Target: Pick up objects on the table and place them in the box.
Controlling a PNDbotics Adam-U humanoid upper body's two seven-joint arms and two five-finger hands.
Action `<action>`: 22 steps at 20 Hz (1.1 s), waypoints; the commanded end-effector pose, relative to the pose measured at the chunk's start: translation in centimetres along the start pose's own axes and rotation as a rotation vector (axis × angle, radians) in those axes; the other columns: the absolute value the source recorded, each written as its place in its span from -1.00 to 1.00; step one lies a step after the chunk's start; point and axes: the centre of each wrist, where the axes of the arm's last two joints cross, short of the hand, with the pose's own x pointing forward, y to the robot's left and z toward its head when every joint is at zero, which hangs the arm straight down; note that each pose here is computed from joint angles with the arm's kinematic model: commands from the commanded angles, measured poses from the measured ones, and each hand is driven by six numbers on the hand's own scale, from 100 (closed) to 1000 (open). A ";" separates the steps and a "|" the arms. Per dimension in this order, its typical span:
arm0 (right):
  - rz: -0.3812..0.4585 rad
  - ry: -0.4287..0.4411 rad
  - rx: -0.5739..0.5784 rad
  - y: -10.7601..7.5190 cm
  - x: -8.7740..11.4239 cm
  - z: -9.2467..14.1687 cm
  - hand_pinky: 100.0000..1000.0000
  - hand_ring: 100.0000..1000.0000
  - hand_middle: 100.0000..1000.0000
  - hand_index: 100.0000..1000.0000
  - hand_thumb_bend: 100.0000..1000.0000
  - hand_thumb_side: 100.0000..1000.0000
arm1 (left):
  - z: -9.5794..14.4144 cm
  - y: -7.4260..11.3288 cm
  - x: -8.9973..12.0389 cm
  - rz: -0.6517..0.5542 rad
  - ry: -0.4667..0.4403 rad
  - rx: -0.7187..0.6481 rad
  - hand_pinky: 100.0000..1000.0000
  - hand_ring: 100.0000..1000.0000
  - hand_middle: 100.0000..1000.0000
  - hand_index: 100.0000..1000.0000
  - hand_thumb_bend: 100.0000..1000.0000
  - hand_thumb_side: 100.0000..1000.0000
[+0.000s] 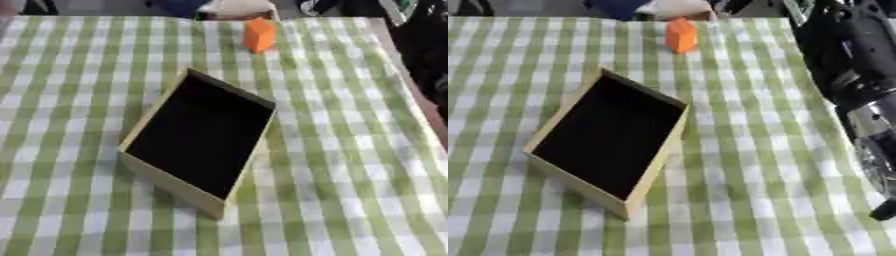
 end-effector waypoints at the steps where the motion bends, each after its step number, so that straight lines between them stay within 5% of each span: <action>1: 0.013 -0.001 -0.026 -1.4 -0.4 0.8 0.98 0.96 0.81 1.00 -0.82 -0.14 | -0.6 0.3 0.4 -0.007 -0.031 -0.001 0.46 0.36 0.46 0.45 -0.17 0.20; 22: 0.013 0.019 0.062 -0.3 -1.3 1.3 0.99 0.98 0.84 1.00 -0.72 -0.19 | -0.9 0.1 0.6 -0.003 -0.044 0.000 0.46 0.36 0.46 0.45 -0.19 0.20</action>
